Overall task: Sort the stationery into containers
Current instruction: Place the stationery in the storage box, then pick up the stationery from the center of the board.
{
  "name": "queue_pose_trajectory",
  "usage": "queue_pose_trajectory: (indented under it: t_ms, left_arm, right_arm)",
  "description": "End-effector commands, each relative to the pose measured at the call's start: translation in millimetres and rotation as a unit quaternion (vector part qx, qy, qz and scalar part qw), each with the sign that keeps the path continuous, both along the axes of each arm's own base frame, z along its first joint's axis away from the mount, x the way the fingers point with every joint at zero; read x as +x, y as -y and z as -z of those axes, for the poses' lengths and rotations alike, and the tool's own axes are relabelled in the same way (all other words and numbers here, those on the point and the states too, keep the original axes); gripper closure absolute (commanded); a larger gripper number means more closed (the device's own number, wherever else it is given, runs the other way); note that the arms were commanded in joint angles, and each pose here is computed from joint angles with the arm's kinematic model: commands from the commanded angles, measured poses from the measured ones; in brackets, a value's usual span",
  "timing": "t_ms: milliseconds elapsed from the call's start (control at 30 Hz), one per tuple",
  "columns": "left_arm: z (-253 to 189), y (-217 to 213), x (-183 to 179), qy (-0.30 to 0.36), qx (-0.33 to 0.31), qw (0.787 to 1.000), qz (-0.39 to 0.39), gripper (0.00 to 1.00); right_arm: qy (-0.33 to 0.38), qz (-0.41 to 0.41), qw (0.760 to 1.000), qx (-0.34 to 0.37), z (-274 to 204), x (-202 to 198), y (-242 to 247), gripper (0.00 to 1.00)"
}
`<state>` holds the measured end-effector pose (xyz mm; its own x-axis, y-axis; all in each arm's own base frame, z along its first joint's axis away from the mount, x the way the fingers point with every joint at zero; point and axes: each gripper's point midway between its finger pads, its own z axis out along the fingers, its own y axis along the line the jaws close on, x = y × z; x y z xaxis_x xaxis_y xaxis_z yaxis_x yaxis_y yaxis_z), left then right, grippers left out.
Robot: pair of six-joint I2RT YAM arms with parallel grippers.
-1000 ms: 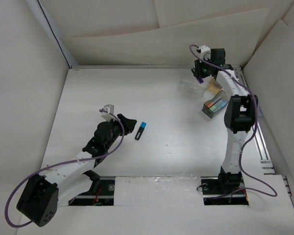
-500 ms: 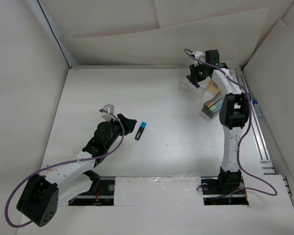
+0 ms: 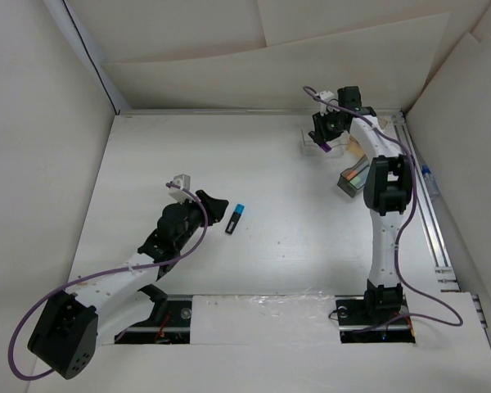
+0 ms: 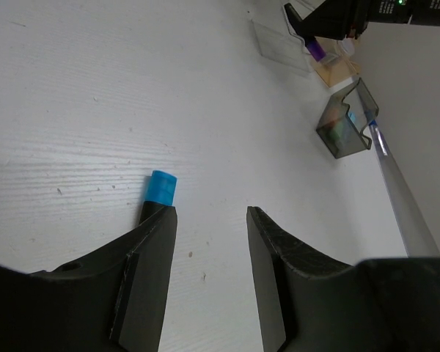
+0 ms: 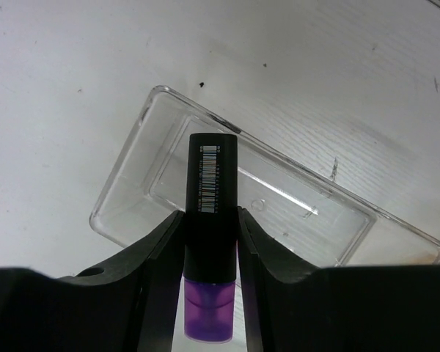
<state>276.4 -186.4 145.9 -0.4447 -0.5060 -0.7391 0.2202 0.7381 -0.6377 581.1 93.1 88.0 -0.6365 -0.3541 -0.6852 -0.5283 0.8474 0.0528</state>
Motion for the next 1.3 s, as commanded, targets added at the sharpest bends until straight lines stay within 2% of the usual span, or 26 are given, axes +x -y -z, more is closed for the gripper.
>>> queue_pose_trajectory:
  t_ms: [0, 100, 133, 267, 433, 467, 500, 567, 600, 633, 700, 733, 800, 833, 900, 933, 967, 1033, 1067, 1100, 1167, 1200, 1233, 1267]
  left_arm:
    - [-22.2, 3.9, 5.9, 0.031, -0.014, 0.999, 0.004, 0.6]
    - [-22.2, 3.9, 5.9, 0.031, -0.014, 0.999, 0.004, 0.6]
    - [-22.2, 3.9, 5.9, 0.031, -0.014, 0.999, 0.004, 0.6]
    - [-22.2, 3.9, 5.9, 0.031, -0.014, 0.999, 0.004, 0.6]
    - [-22.2, 5.2, 4.9, 0.031, -0.015, 0.999, 0.009, 0.6]
    - [-22.3, 6.5, 3.9, 0.03, -0.015, 0.999, 0.013, 0.6]
    - [-22.3, 6.5, 3.9, 0.03, -0.015, 0.999, 0.013, 0.6]
    - [-22.3, 6.5, 3.9, 0.03, -0.015, 0.999, 0.013, 0.6]
    - [-22.3, 6.5, 3.9, 0.03, -0.015, 0.999, 0.013, 0.6]
    - [-22.3, 6.5, 3.9, 0.03, -0.015, 0.999, 0.013, 0.6]
    - [-22.0, 6.2, 4.1, 0.033, -0.011, 0.999, 0.014, 0.6]
    - [-22.6, 6.4, 4.4, 0.03, -0.009, 0.999, 0.014, 0.61]
    - [-19.5, 3.5, 7.6, 0.023, 0.004, 1.0, 0.005, 0.68]
    - [-15.5, 2.7, 10.1, 0.012, 0.017, 1.0, 0.002, 0.71]
    - [-10.7, -0.7, 14.7, 0.004, 0.04, 0.999, -0.008, 0.71]
    - [-2.1, 1.0, 15.7, -0.012, 0.052, 0.999, -0.008, 0.72]
    - [-1.8, 1.9, 17.7, -0.022, 0.063, 0.998, -0.007, 0.72]
    - [6.2, 1.0, 21.1, -0.039, 0.082, 0.996, -0.01, 0.65]
    - [11.6, 1.0, 25.4, -0.048, 0.096, 0.994, -0.012, 0.62]
    - [19.9, 2.8, 22.9, -0.061, 0.11, 0.992, -0.006, 0.54]
    - [30.8, 8.6, 25.3, -0.076, 0.137, 0.988, -0.007, 0.46]
    - [36.7, 10.3, 24.7, -0.087, 0.148, 0.985, -0.006, 0.42]
    - [41.2, 14.0, 24.9, -0.093, 0.16, 0.983, 0.001, 0.36]
    - [55.3, 15.6, 25.9, -0.108, 0.182, 0.977, 0.004, 0.33]
  right_arm:
    - [0.043, -0.015, 0.999, -0.007, -27.7, 11.3, -14.9, 0.61]
    - [0.055, -0.009, 0.998, -0.011, -34.0, 14.3, -17.5, 0.55]
    - [0.054, -0.009, 0.998, -0.007, -35.2, 10.7, -23.1, 0.51]
    - [0.069, -0.002, 0.998, -0.005, -48.5, 9.2, -21.8, 0.45]
    - [0.109, 0.048, 0.993, -0.011, -80.9, 10.1, -8.9, 0.45]
    - [0.104, 0.059, 0.993, -0.01, -77.8, 4.5, -6.7, 0.48]
    - [0.122, 0.074, 0.99, 0.01, -102.5, -0.2, -7.9, 0.55]
    - [0.154, 0.091, 0.983, 0.035, -128.7, -4.4, -14.1, 0.62]
    - [0.158, 0.107, 0.98, 0.059, -142.4, -19.9, -14.4, 0.72]
    - [0.187, 0.106, 0.974, 0.078, -159.5, -21.7, -23.9, 0.76]
    - [0.19, 0.117, 0.971, 0.086, -158.3, -39.9, -39.5, 0.85]
    - [0.214, 0.134, 0.962, 0.108, -182.9, -48.5, -44.8, 0.97]
    - [0.206, 0.151, 0.961, 0.109, -174.1, -65.6, -60.7, 1.0]
    - [0.21, 0.167, 0.955, 0.128, -186.0, -77.1, -65.1, 1.0]
    - [0.225, 0.176, 0.948, 0.141, -191.0, -94.2, -85.0, 1.0]
    - [0.213, 0.184, 0.95, 0.136, -172.8, -106.9, -88.1, 1.0]
    - [0.226, 0.195, 0.942, 0.154, -187.4, -119.9, -91.0, 0.94]
    - [0.238, 0.211, 0.935, 0.158, -191.1, -140.6, -101.2, 0.85]
    - [0.244, 0.219, 0.93, 0.167, -195.3, -157.3, -99.1, 0.73]
    - [0.249, 0.227, 0.926, 0.171, -198.7, -167.5, -98.4, 0.67]
    - [0.252, 0.251, 0.92, 0.163, -189.4, -191.8, -94.8, 0.56]
    - [0.265, 0.26, 0.91, 0.186, -206.4, -206.2, -87.7, 0.47]
    - [0.269, 0.274, 0.904, 0.189, -206.1, -214.2, -81.3, 0.43]
    - [0.258, 0.273, 0.907, 0.188, -191.1, -224.5, -79.0, 0.39]
